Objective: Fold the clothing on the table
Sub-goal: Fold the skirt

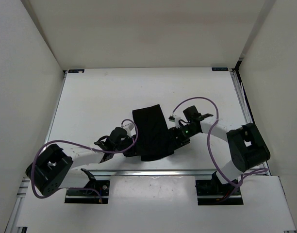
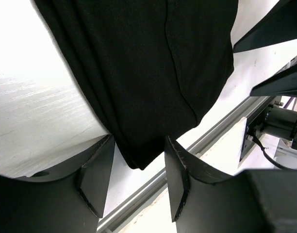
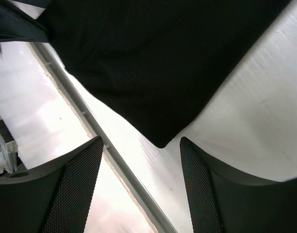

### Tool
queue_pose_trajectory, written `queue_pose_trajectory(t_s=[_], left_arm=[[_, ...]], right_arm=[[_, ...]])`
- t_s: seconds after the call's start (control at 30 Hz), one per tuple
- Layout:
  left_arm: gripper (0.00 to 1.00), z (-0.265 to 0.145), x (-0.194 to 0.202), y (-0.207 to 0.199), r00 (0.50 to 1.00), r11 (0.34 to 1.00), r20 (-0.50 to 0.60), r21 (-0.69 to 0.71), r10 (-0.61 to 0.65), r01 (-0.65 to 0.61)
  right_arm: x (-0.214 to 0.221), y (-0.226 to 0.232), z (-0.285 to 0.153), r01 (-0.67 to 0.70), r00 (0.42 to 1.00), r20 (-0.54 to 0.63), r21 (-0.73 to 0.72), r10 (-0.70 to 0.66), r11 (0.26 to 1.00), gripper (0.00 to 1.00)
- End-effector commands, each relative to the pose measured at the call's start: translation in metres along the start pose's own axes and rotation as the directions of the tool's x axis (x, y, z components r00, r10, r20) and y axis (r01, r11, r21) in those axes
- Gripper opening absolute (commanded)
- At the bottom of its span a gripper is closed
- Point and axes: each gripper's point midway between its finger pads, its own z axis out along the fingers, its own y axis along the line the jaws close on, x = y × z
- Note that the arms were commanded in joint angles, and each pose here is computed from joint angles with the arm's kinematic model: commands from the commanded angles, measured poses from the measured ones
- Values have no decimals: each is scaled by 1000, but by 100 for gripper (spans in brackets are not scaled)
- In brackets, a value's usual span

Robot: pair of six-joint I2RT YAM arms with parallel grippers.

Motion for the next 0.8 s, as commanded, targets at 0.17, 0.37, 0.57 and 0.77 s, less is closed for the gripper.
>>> queue_pose_trajectory(t_s=[0.17,0.37,0.57,0.77], left_arm=[[56,-2,8,15,1000,999,-17,-38,-19,18],[52,1,10,13,999,1000,-29,-19,-22,22],[17,4,14,12,998,999,-48,13,-30,31],[0,0,7,1,1000,999,-16,50,-8,9]], right_arm=[[4,-9,9,-36,998,-46,9,36,999,69],[8,-4,19,-44,997,-72,-37,41,998,60],[1,-2,12,-29,999,-37,-44,27,999,25],[-7,12,-4,31,999,26,-48,-30,998,0]])
